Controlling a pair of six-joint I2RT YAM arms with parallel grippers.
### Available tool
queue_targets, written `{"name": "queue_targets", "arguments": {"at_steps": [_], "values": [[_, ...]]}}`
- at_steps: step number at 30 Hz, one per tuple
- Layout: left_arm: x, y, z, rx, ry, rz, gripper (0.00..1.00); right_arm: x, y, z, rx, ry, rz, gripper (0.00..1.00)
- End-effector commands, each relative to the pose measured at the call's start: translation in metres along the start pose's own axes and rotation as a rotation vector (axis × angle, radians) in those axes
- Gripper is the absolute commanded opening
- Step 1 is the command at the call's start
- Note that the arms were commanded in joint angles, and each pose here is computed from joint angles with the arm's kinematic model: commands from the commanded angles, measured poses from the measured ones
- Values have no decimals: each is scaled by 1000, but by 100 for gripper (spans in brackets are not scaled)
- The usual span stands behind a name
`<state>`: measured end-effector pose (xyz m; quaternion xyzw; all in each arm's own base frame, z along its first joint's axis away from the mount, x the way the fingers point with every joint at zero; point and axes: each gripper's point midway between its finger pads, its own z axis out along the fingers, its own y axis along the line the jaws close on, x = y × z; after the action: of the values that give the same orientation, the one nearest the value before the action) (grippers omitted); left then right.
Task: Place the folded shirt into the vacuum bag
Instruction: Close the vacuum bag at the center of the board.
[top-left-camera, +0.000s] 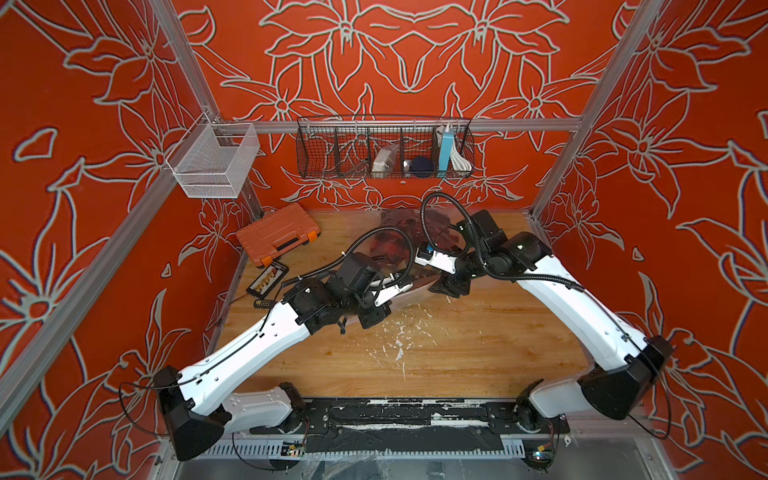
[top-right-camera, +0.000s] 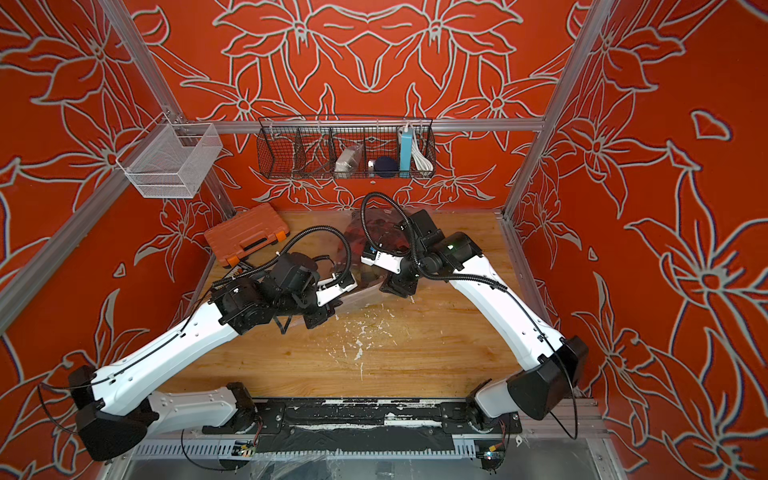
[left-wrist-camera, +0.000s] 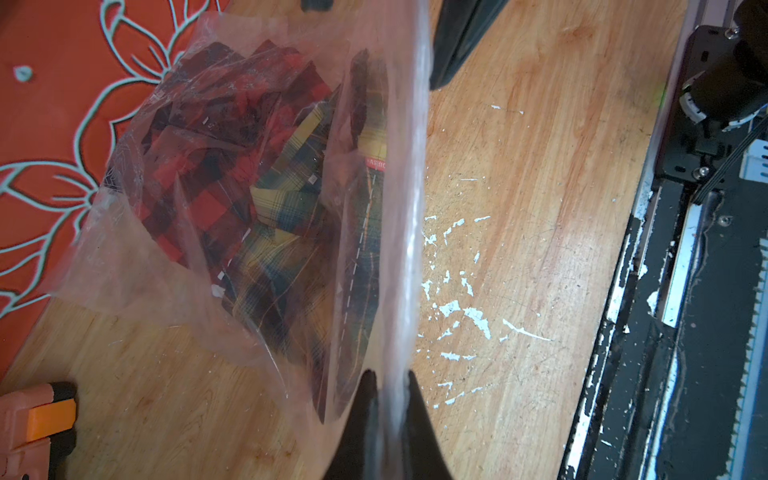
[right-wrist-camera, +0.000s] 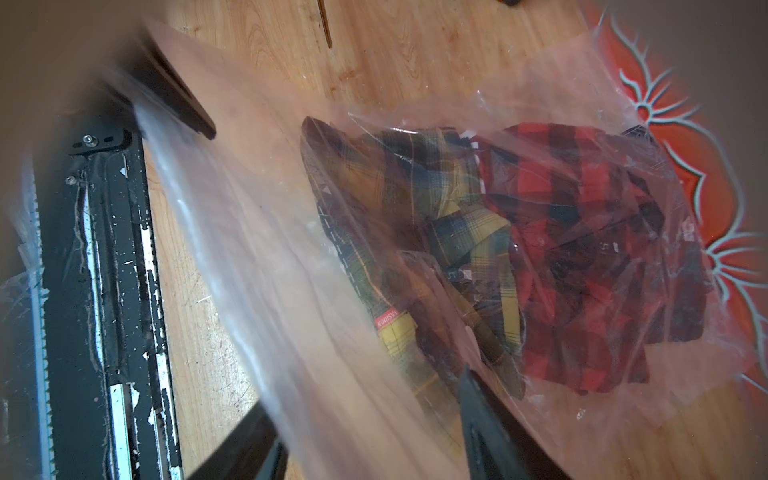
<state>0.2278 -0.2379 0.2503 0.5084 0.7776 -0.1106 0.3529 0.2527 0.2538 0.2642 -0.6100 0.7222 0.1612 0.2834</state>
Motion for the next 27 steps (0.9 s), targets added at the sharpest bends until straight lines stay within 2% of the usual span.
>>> {"name": "queue_targets", "arguments": {"at_steps": [1, 4, 9, 10, 19, 27], "values": [[-18, 3, -16, -6, -74, 6, 0, -6, 4, -3, -24, -8, -46, 59], [-15, 2, -12, -3, -62, 3, 0, -5, 6, 0, -30, -9, -30, 47], [0, 3, -5, -17, 0, -13, 0, -3, -1, -4, 29, -8, 14, 3], [5, 4, -4, -21, 20, -24, 0, 0, -4, -6, 52, 3, 23, 0], [63, -7, 0, -4, 265, -114, 1, 37, -61, -30, 348, 65, 195, 0], [82, -14, -4, 18, 338, -119, 3, 57, -92, -68, 505, 10, 320, 0]]}}
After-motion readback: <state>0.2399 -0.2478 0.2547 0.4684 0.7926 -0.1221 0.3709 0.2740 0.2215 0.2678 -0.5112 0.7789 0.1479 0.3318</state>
